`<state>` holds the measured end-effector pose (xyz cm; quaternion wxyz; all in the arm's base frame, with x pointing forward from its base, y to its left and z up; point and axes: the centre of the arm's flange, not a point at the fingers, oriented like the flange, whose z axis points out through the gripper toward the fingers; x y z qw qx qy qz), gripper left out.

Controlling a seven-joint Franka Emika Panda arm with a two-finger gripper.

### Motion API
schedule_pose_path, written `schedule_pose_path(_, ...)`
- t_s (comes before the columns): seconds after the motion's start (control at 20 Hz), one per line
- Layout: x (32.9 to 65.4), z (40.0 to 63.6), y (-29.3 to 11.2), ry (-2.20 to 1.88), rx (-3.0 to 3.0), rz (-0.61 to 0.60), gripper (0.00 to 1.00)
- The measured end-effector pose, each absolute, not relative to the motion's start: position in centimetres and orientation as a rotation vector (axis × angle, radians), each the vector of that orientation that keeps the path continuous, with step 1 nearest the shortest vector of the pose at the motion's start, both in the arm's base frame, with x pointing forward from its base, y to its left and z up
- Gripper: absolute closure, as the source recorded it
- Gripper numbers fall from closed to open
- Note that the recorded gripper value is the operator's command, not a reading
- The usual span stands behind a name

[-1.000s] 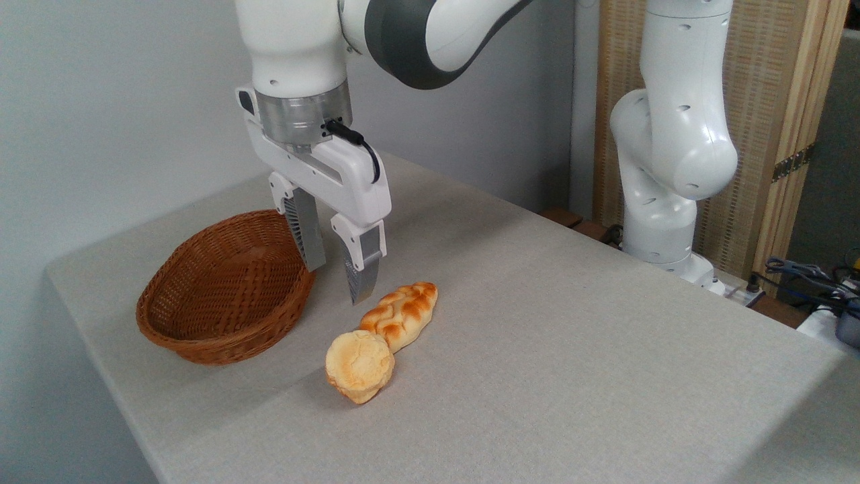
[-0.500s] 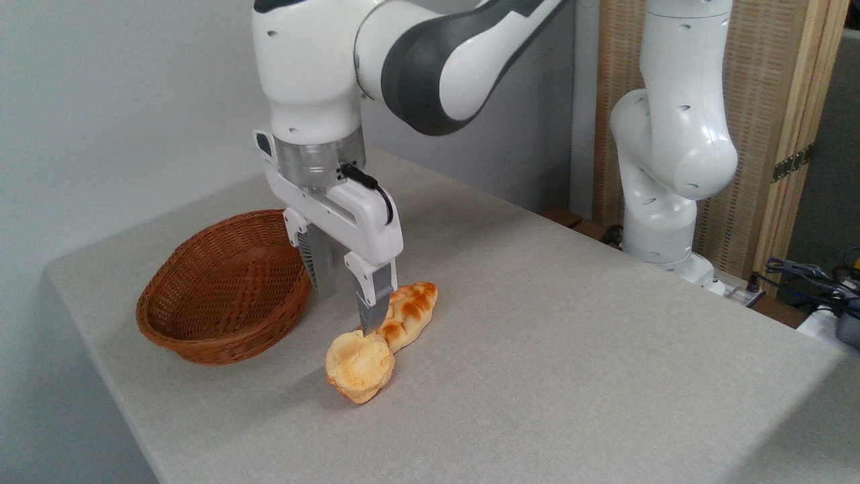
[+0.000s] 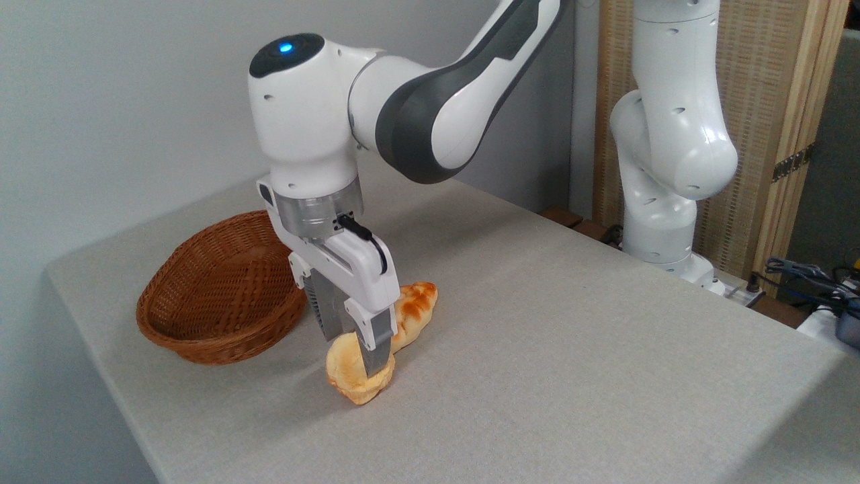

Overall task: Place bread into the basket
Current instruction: 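Close the gripper on the round bread roll, then lift the roll and carry it over the wicker basket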

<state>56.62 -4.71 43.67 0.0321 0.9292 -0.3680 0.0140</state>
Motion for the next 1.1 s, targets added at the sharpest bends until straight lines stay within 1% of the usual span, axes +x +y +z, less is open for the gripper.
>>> schedule_pose_path(0.15, 56.77, 43.24, -4.75, -1.134, 2.864, 0.037, 0.00)
schedule_pose_path(0.2, 56.78, 43.21, -4.75, -1.134, 2.864, 0.037, 0.03)
schedule_pose_path(0.35, 56.83, 43.03, -4.75, -1.159, 2.858, 0.033, 0.43)
schedule_pose_path(0.4, 56.86, 42.93, -4.74, -1.170, 2.856, 0.031, 0.50)
schedule_pose_path(0.45, 56.89, 42.84, -4.73, -1.179, 2.856, 0.029, 0.53)
schedule_pose_path(0.95, 56.93, 42.74, -4.72, -1.186, 2.857, 0.026, 0.52)
schedule_pose_path(1.1, 56.98, 42.84, -4.73, -1.186, 2.858, 0.030, 0.49)
